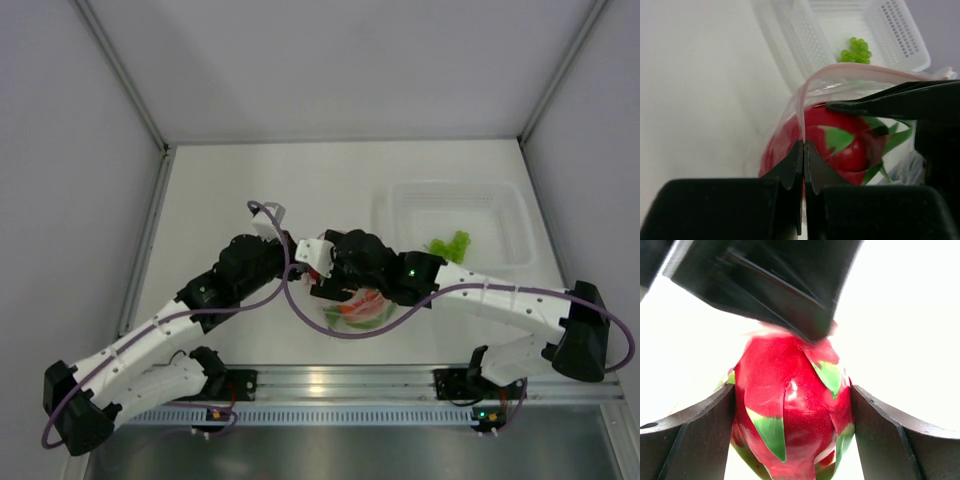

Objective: Open the zip-top bag and remove the fake food
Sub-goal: Pick up the fake fruit from the zipper food storage bag, then place the fake fruit in the bin.

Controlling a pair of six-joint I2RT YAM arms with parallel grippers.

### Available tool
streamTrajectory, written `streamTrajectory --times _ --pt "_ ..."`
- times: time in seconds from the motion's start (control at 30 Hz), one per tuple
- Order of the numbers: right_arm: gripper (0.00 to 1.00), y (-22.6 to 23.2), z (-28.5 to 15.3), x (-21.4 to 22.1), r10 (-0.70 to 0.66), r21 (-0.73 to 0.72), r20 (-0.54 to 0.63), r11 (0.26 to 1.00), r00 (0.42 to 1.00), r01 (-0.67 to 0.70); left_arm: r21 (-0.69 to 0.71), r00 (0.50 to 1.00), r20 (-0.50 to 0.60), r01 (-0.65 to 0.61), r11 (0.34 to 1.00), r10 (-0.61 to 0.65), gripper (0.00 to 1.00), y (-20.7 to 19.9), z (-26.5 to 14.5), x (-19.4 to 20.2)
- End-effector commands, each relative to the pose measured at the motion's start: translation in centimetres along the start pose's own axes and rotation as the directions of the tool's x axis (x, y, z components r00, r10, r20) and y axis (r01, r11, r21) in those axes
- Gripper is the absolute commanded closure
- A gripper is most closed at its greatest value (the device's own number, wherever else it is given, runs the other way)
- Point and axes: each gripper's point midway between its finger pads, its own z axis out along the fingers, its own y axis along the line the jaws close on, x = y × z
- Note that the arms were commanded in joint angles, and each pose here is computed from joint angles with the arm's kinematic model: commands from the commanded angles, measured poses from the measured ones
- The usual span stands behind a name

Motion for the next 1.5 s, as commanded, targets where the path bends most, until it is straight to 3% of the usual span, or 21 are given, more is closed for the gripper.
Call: streamTrajectory --times 0.0,0.13,0.23,0.53,0.57,0.67,0.83,0.97,1.1,1.13,1.2,1.23,1.3,1.37,1.47 --pt "1.0 -6.4 -4.0 -6.5 0.095 0.284 0.262 0.943 0.96 -0.171 -0.165 0.997 -0.059 -0.051 0.985 0.041 1.0 4.1 -0.5 2.4" --pt "1.0 -7.4 -4.4 -3.9 0.195 0.332 0.243 0.904 0.95 -0.271 -0.302 0.999 -0.038 -0.045 0.952 0.035 1.0 6.9 -1.4 2.8" --pt "1.0 -7.9 -6.0 -3.9 0.233 0.318 0.324 0.886 0.917 -0.338 -0.408 0.999 -0.036 -0.052 0.911 0.041 1.0 9.2 -1.8 3.2" --pt "1.0 -5.3 -8.9 -4.6 0.225 0.151 0.499 0.929 0.837 -0.339 -0.48 0.999 -0.026 -0.032 0.877 0.022 1.0 10.4 -1.2 3.2" --pt "1.0 -5.9 -9.7 -5.4 0.227 0.151 0.549 0.92 0.805 -0.363 -0.471 0.999 -0.029 -0.032 0.882 0.02 1.0 10.2 -1.2 3.2" --pt "1.0 -6.0 -10.2 -5.9 0.24 0.131 0.58 0.916 0.779 -0.38 -0.41 0.999 -0.044 -0.006 0.912 -0.013 1.0 8.7 -0.7 3.3" --pt "1.0 -6.8 -9.7 -6.7 0.253 0.135 0.647 0.89 0.719 -0.435 -0.183 0.999 -0.026 0.037 0.982 -0.043 1.0 4.1 -0.3 2.4" --pt "1.0 -8.5 -10.1 -8.3 0.255 0.143 0.734 0.848 0.629 -0.511 -0.042 0.996 -0.017 0.083 0.996 -0.084 1.0 1.1 -0.9 1.6" --pt "1.0 -9.9 -10.0 -9.5 0.273 0.132 0.787 0.801 0.553 -0.584 -0.025 0.995 0.007 0.099 0.995 -0.098 1.0 0.6 -1.3 0.7" --pt "1.0 -10.6 -10.8 -10.5 0.268 0.112 0.826 0.785 0.496 -0.61 -0.019 0.995 0.014 0.101 0.995 -0.1 1.0 0.4 -1.4 0.4" --pt "1.0 -11.5 -10.3 -10.7 0.277 0.111 0.843 0.75 0.462 -0.652 -0.014 0.995 0.022 0.099 0.995 -0.099 1.0 0.1 -1.5 0.0" --pt "1.0 -12.3 -11.2 -11.7 0.274 0.087 0.872 0.73 0.406 -0.678 -0.017 0.995 0.03 0.097 0.995 -0.096 1.0 0.1 -1.5 -0.3" --pt "1.0 -12.7 -10.9 -12.4 0.293 0.049 0.889 0.704 0.352 -0.708 -0.034 0.995 0.033 0.092 0.995 -0.091 1.0 0.4 -1.3 -0.4" --pt "1.0 -13.6 -12.2 -13.5 0.283 -0.009 0.926 0.676 0.249 -0.736 -0.069 0.994 0.052 0.097 0.993 -0.094 1.0 1.0 -1.1 -0.7" --pt "1.0 -14.6 -13.5 -14.7 0.26 -0.035 0.948 0.662 0.186 -0.749 -0.178 0.991 0.092 0.117 0.977 -0.102 1.0 2.9 -1.0 -1.2"
